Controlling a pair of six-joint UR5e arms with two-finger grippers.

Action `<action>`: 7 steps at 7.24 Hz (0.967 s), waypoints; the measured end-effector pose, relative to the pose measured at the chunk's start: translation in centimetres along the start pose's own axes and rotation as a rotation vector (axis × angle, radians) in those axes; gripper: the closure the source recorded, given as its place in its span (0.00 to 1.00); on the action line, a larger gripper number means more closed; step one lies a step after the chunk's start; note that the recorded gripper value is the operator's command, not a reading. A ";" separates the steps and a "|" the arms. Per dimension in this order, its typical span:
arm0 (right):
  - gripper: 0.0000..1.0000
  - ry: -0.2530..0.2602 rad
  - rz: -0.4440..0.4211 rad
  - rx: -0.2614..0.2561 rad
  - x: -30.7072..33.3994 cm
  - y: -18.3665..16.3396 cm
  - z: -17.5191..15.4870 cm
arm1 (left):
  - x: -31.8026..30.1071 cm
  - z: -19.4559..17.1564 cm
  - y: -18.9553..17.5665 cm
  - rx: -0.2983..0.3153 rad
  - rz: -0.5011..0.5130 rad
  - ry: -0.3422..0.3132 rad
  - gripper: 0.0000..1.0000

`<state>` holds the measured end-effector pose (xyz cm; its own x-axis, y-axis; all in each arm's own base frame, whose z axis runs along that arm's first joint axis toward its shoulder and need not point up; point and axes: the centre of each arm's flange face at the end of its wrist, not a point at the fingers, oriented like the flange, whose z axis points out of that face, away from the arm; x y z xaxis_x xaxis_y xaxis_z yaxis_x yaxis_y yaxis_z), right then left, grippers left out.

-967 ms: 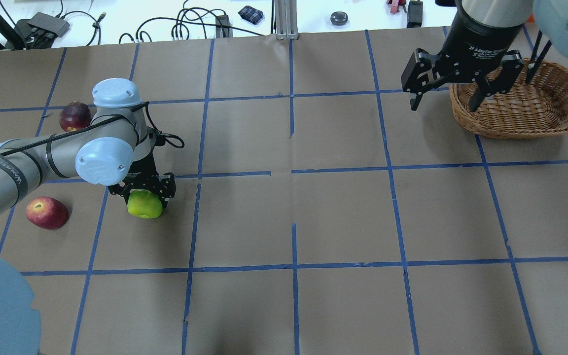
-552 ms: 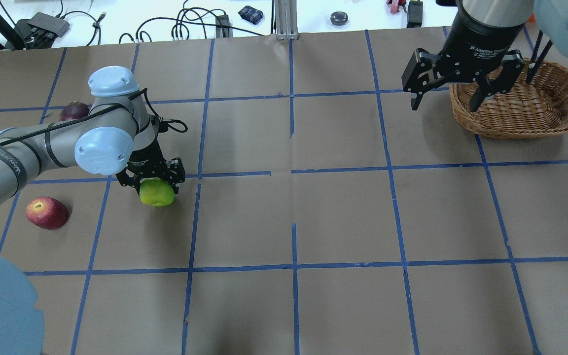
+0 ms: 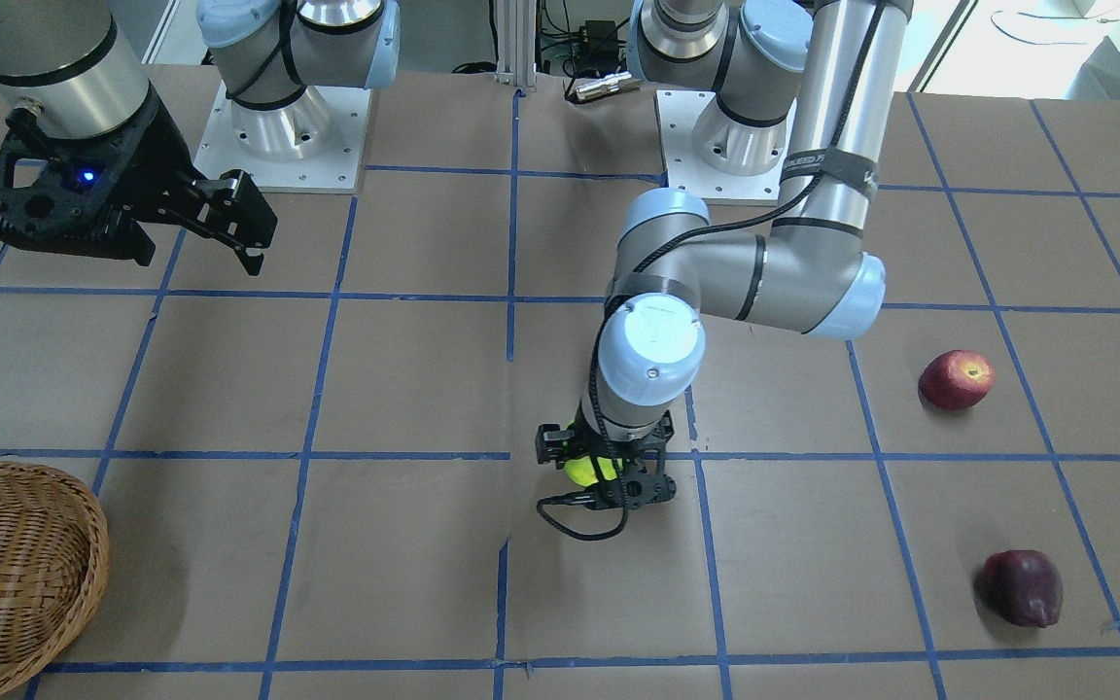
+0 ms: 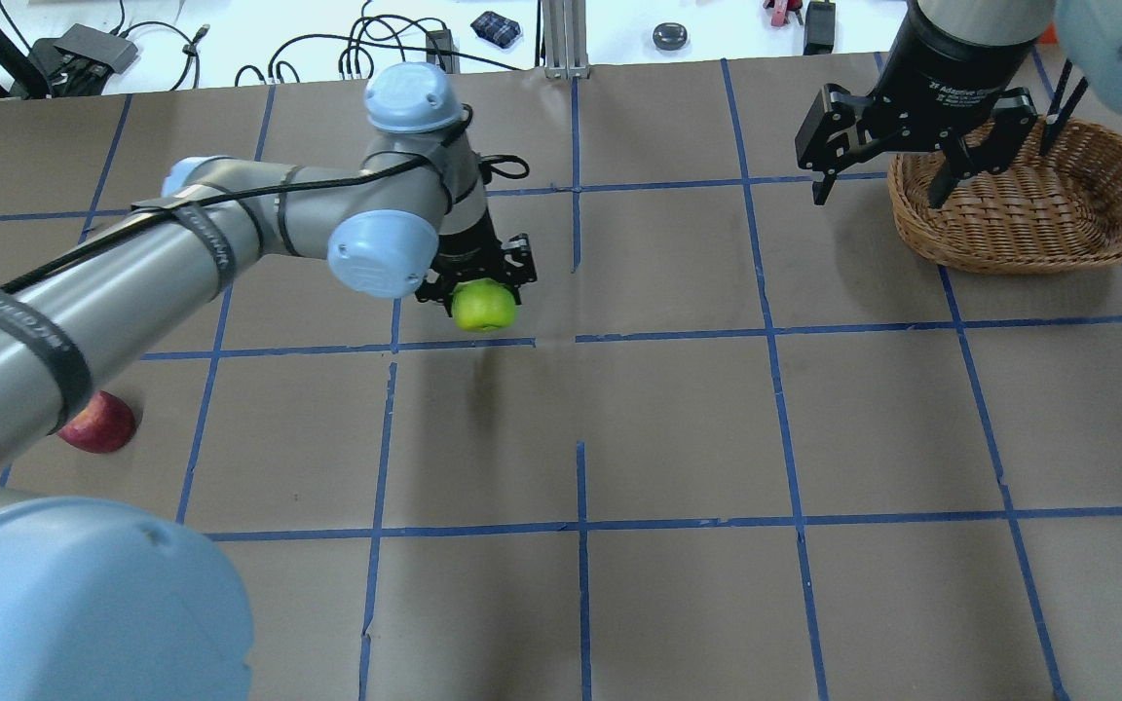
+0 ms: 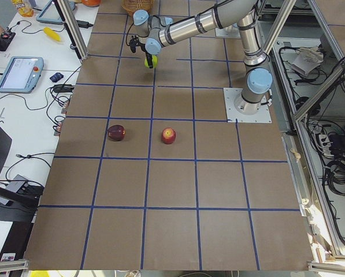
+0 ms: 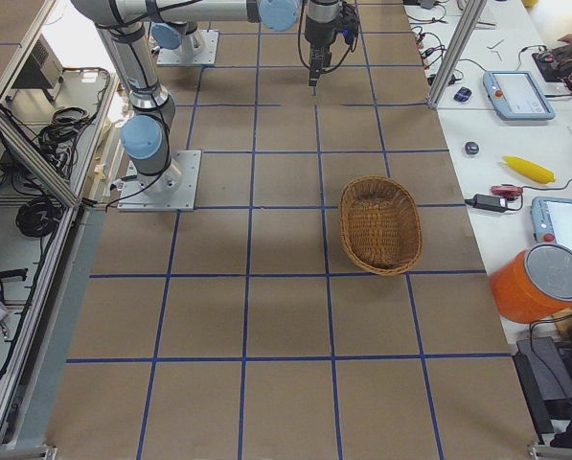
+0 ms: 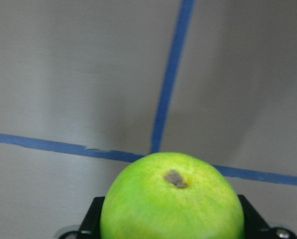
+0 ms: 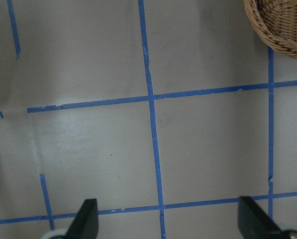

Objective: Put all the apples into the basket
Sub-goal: 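Carry the green apple with the left gripper to table center and release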

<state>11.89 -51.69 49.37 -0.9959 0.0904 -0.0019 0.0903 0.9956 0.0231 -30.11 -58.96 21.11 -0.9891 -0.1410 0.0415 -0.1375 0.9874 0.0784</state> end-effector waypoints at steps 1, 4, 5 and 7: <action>0.00 0.000 0.000 -0.002 0.0 -0.2 0.3 | 2.9 1.0 1.0 0.001 0.015 0.006 0.21; 0.00 0.003 -0.011 -0.037 0.0 -0.9 1.9 | 5.1 1.2 2.1 0.009 0.047 0.005 0.00; 0.00 0.003 -0.016 -0.056 -0.1 -1.4 2.9 | 4.8 0.2 2.1 0.019 0.043 0.010 0.00; 0.00 -0.003 -0.012 -0.074 -0.3 -2.1 4.2 | 1.6 -4.8 0.5 0.058 0.027 0.030 0.00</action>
<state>12.01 -53.72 45.13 -0.9969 0.0786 -0.0053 0.0777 0.9923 0.0966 -31.51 -59.03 25.96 -0.9907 -0.1155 0.0726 -0.1144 0.9933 0.0185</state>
